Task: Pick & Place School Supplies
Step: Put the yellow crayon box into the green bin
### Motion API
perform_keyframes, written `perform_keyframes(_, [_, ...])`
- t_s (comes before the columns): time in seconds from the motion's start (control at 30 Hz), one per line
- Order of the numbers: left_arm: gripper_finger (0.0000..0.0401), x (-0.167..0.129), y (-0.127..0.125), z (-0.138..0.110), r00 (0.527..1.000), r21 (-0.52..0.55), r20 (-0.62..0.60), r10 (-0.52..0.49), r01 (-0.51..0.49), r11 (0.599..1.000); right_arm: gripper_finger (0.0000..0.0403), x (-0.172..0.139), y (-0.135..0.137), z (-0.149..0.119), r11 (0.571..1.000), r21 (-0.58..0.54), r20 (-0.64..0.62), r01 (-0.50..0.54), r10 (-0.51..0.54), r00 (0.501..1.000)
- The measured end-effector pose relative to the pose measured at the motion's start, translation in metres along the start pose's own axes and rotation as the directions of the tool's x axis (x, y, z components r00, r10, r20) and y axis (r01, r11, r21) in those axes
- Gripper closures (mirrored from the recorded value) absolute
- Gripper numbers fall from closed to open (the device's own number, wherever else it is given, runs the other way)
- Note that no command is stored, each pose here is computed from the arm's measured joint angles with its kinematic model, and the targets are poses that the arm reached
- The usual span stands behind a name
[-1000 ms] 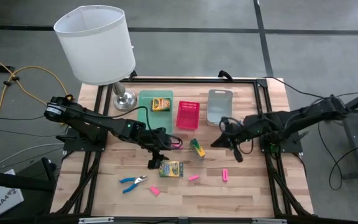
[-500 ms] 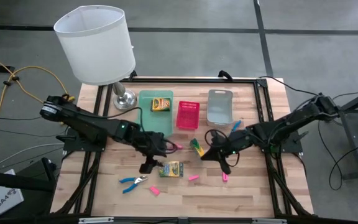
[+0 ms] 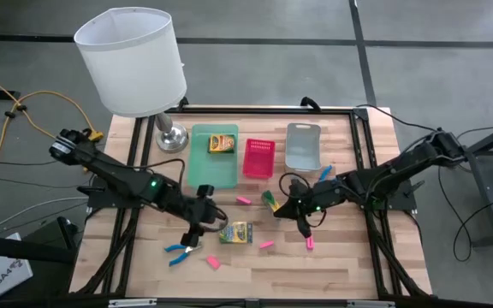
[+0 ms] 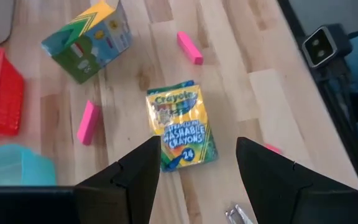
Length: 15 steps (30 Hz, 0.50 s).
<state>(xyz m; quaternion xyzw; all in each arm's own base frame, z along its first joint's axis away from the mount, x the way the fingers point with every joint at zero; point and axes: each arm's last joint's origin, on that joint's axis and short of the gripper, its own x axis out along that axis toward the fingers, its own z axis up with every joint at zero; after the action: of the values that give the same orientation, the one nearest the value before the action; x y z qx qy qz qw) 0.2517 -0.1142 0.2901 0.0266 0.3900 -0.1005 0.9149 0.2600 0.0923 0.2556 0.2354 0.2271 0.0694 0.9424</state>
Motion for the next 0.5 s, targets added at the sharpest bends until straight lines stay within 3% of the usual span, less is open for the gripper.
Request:
perform_keyframes(0.2, [0.0196, -0.003, -0.012, -0.004, 0.996, 0.035, 0.016, 0.085, -0.086, 0.996, 0.0401, 0.021, -0.001, -0.007, 0.987, 0.156, -0.006, -0.037, 0.039, 0.999])
perform_keyframes(0.5, [0.0196, -0.006, -0.025, -0.011, 0.985, 0.059, 0.016, 0.171, -0.172, 0.983, 0.0401, 0.035, 0.007, -0.014, 0.925, 0.363, 0.003, -0.113, 0.119, 0.993])
